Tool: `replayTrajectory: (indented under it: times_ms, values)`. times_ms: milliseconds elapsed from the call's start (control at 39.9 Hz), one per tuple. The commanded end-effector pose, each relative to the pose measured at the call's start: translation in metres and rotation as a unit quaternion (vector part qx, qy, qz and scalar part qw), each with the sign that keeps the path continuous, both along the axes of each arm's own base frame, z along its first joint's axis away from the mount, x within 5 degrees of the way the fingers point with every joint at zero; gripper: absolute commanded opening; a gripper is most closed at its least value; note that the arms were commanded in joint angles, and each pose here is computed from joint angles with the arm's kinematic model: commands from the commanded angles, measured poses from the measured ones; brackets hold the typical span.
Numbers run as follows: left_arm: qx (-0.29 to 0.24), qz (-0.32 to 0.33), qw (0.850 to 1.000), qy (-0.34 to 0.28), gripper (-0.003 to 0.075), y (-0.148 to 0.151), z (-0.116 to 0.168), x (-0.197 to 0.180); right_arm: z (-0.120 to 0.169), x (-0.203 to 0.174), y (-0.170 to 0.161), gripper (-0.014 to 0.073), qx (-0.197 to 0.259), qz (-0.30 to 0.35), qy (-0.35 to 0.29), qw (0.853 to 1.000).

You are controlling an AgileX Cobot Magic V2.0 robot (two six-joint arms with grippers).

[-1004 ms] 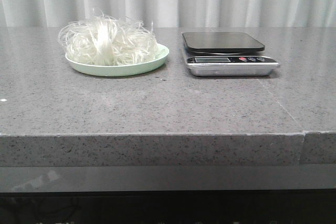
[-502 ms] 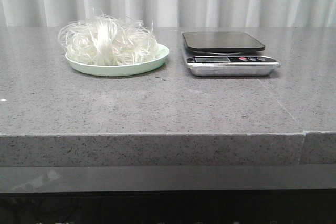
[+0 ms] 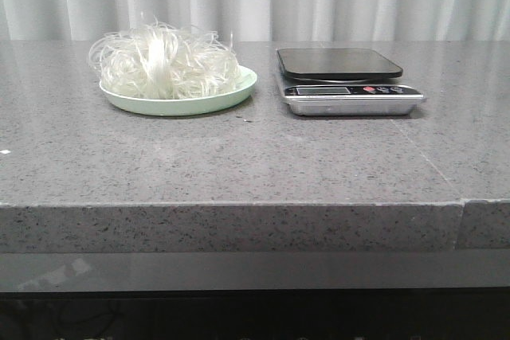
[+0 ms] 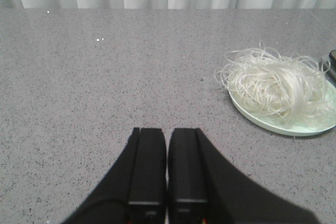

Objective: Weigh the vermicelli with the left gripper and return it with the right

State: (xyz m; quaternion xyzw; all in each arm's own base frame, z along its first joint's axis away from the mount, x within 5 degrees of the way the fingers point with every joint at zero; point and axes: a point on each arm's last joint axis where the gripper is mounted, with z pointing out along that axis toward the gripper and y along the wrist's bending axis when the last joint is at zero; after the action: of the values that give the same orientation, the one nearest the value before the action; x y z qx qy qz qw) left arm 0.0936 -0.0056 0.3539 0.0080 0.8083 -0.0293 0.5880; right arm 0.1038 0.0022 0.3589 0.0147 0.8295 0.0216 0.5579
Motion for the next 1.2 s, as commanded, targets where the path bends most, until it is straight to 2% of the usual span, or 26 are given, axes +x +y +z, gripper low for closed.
replayTrajectory:
  times_ms: [0,125,201,251,376,427,477,627,853,1054,1179]
  values:
    - [-0.007,0.001,0.999,-0.043,0.0155,0.0,0.012,0.004,0.014,0.003,-0.001,0.0157,-0.006,-0.002,-0.042,0.999]
    - [-0.005,0.002,0.999,-0.043,0.0155,0.0,0.011,0.004,0.014,0.003,-0.001,0.0157,-0.006,-0.002,-0.041,0.999]
    - [0.006,-0.001,0.999,-0.042,0.0182,0.0,0.011,0.006,0.014,0.003,-0.001,0.0181,-0.006,-0.002,-0.038,0.999]
    - [0.007,-0.002,0.999,-0.039,0.0229,0.0,0.01,0.007,0.014,0.003,-0.001,0.0234,-0.006,-0.002,-0.038,0.999]
    - [0.014,-0.004,0.999,-0.031,0.0412,-0.001,0.008,0.012,0.014,0.003,-0.001,0.0468,-0.006,-0.002,-0.043,0.999]
    - [0.01,-0.005,1.0,-0.025,0.0464,-0.001,0.008,0.014,0.015,0.003,-0.001,0.054,-0.006,-0.002,-0.045,0.999]
    - [0.01,-0.005,1.0,-0.021,0.0485,-0.001,0.008,0.017,0.015,0.003,-0.001,0.0587,-0.005,-0.002,-0.046,0.999]
    - [0.012,-0.032,0.999,-0.014,0.0479,-0.009,0.017,0.03,0.014,0.003,-0.001,0.0596,-0.004,-0.002,-0.042,0.999]
    - [0.039,-0.131,0.991,0.014,0.0479,-0.044,0.029,0.068,0.014,0.003,-0.001,0.0596,-0.004,-0.002,-0.042,0.999]
    - [0.052,-0.189,0.978,0.066,0.0479,-0.084,0.021,0.111,0.014,0.003,-0.001,0.0596,-0.004,-0.002,-0.042,0.999]
    - [0.036,-0.201,0.974,0.095,0.0479,-0.102,0.015,0.135,0.014,0.003,-0.001,0.0596,-0.004,-0.002,-0.042,0.999]
